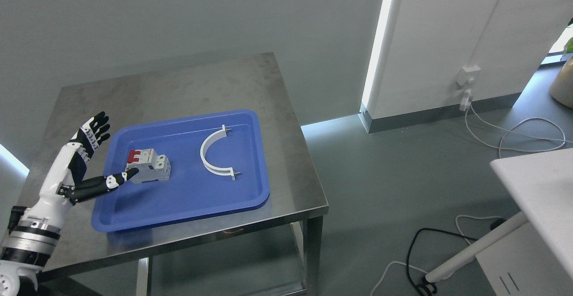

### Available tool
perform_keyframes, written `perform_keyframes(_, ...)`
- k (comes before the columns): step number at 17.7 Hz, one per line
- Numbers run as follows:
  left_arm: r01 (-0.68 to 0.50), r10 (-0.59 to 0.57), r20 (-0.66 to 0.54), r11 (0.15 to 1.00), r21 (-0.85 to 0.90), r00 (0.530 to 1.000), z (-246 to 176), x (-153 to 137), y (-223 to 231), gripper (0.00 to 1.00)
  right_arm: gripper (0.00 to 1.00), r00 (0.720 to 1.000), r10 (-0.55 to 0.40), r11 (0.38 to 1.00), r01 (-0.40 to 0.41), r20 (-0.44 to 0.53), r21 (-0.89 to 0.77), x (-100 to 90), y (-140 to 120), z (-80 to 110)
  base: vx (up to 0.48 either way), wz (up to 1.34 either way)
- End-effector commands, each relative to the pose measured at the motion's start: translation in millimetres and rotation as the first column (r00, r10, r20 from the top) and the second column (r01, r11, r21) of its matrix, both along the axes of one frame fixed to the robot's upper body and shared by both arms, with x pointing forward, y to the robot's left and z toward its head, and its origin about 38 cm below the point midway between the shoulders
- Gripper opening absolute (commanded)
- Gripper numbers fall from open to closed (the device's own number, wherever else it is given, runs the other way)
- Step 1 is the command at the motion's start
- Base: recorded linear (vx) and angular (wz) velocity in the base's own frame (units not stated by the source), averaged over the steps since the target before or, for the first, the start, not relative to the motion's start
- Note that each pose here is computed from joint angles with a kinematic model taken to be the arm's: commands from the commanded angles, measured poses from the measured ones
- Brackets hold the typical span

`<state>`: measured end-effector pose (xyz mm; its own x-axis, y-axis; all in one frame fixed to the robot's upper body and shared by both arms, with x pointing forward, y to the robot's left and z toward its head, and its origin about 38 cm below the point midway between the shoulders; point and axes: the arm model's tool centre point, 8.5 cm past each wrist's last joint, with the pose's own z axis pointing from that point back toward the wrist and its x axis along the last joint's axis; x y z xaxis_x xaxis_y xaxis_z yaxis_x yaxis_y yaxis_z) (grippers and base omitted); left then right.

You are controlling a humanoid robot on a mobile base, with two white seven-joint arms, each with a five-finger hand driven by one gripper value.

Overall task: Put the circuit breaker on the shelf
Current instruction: 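Reach the left hand toward the grey circuit breaker in the blue tray, then close the left hand on the circuit breaker and lift it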

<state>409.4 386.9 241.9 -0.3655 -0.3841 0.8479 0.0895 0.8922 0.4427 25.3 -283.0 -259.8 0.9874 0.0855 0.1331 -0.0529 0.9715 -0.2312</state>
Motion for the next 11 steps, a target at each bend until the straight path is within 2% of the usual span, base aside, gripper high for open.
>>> perform_keyframes(1, 0.023, 0.037, -0.164, 0.937, 0.348, 0.986, -4.3, 18.9, -2.2, 0.96, 1.00, 0.998, 0.014, 1.000, -0.015, -0.067, -0.021, -6.5, -10.2, 0.4, 0.000, 0.00)
perform_keyframes(3, 0.013, 0.061, -0.177, 0.920, 0.391, 0.982, -7.7, 20.0, -2.4, 0.93, 1.00, 0.998, 0.014, 1.000, -0.015, -0.067, -0.021, -6.5, -10.2, 0.4, 0.000, 0.00)
perform_keyframes(7, 0.057, 0.035, -0.214, 0.911, 0.407, 0.976, -9.9, 19.7, -3.5, 0.78, 1.00, 0.998, 0.014, 1.000, -0.015, -0.067, -0.021, -6.5, -10.2, 0.4, 0.000, 0.00)
perform_keyframes(11, 0.043, 0.043, -0.200, 0.914, 0.403, 0.979, -1.8, 26.2, -0.4, 0.57, 1.00, 0.998, 0.014, 1.000, -0.015, -0.067, -0.021, -6.5, -10.2, 0.4, 0.000, 0.00)
